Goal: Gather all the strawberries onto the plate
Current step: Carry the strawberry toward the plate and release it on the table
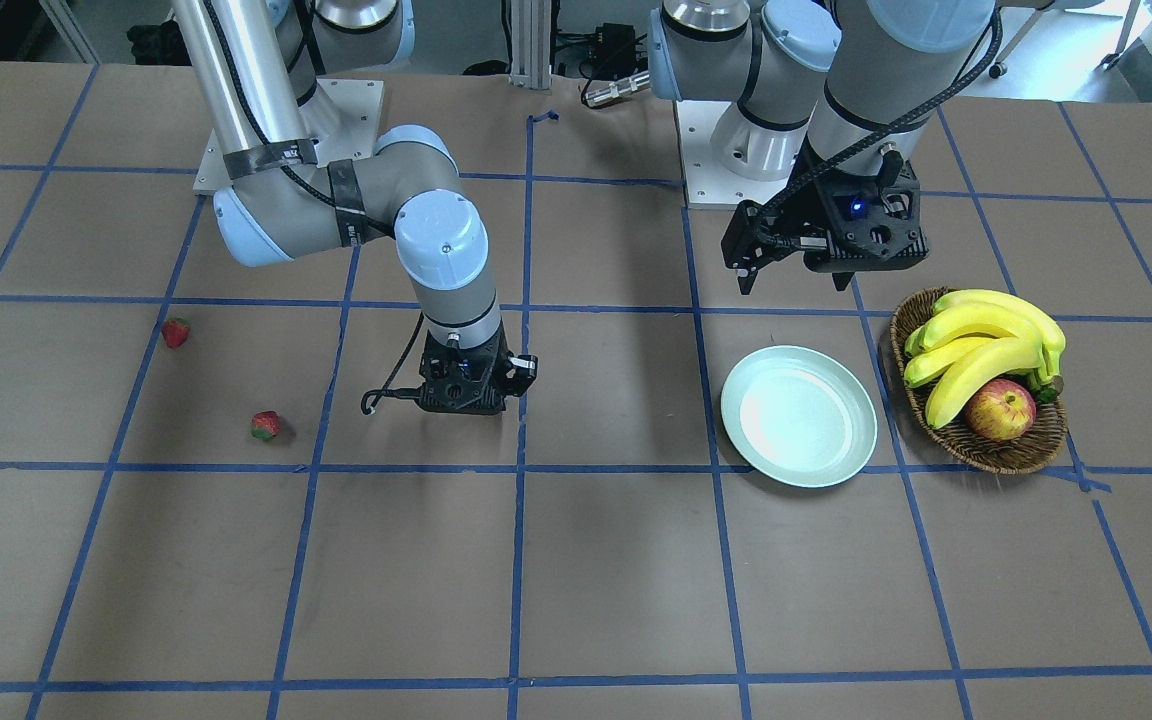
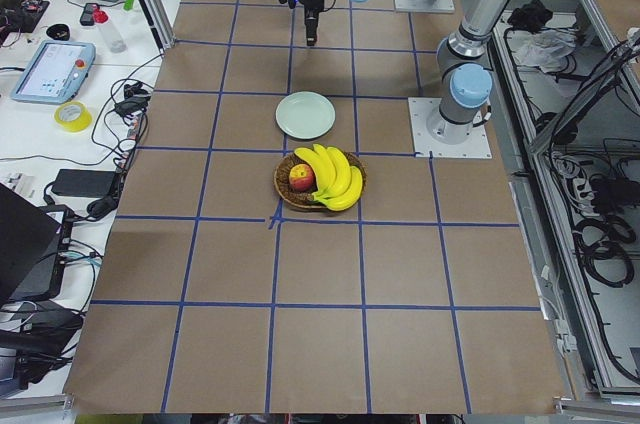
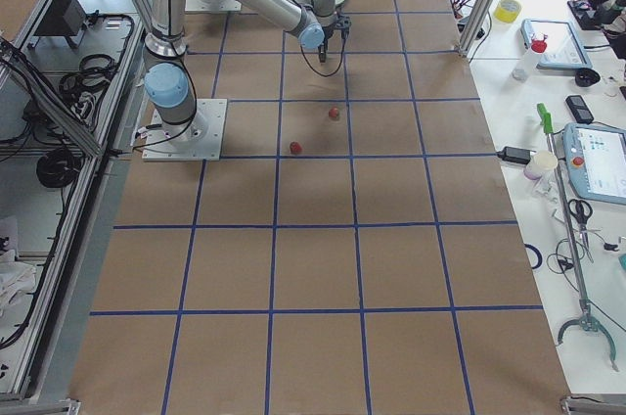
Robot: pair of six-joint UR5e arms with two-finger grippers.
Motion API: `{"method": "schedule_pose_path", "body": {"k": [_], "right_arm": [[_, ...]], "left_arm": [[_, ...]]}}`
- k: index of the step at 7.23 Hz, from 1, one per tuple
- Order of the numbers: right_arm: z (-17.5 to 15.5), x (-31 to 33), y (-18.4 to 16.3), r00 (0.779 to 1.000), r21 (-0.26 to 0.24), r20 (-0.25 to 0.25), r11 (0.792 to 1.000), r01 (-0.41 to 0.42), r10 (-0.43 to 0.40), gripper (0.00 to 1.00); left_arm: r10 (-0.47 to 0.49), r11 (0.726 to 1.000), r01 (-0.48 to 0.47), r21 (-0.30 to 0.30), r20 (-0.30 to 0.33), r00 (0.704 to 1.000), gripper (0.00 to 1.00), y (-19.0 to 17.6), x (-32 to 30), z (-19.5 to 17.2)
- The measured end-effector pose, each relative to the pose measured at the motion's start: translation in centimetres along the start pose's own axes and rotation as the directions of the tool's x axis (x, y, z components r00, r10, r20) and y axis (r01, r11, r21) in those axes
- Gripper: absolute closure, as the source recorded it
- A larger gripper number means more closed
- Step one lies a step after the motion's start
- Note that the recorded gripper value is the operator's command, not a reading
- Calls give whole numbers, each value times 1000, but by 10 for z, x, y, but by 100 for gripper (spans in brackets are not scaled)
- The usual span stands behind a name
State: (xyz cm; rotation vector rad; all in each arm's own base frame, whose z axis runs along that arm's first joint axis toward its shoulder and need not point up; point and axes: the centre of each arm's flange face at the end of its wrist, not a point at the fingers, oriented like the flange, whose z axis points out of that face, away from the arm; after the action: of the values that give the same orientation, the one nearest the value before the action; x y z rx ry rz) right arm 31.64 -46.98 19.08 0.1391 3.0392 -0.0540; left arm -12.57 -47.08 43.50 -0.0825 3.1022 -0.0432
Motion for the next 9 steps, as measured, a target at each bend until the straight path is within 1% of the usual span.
{"method": "schedule_pose_path", "body": {"k": [1, 2, 3, 4, 5, 6, 8, 9], "right_arm": [[-6, -11, -2, 999, -2, 40, 1000, -17, 17, 82], [-10, -31, -1, 994, -21, 108, 999, -29, 31, 81], [-10, -57, -4, 983, -46, 180, 999, -17, 25, 80], [-6, -87, -6, 973, -67, 231, 998, 0, 15, 67], [-1, -111, -5, 966, -84, 257, 996, 7, 15, 43], [3, -122, -3, 965, -94, 263, 996, 7, 18, 1], [5, -126, 0, 968, -122, 246, 992, -23, 53, 0], [1, -124, 3, 971, -144, 228, 989, -39, 71, 0]], "left_arm": [[2, 1000, -2, 3, 7, 1000, 0, -1, -1, -1], [4, 1000, -4, 5, 16, 1000, 0, -2, -2, -2], [3, 1000, -3, 4, 21, 1000, 0, -4, -5, -1], [-6, 1000, 6, 1, 24, 1000, 0, -6, -10, 0], [-18, 1000, 18, -1, 26, 1000, 0, -8, -15, 0], [-27, 1000, 27, -2, 25, 999, 0, -10, -17, 1], [-47, 999, 47, 0, 21, 999, 0, -14, -23, 6], [-66, 998, 66, -2, 17, 998, 0, -18, -32, 8]]}}
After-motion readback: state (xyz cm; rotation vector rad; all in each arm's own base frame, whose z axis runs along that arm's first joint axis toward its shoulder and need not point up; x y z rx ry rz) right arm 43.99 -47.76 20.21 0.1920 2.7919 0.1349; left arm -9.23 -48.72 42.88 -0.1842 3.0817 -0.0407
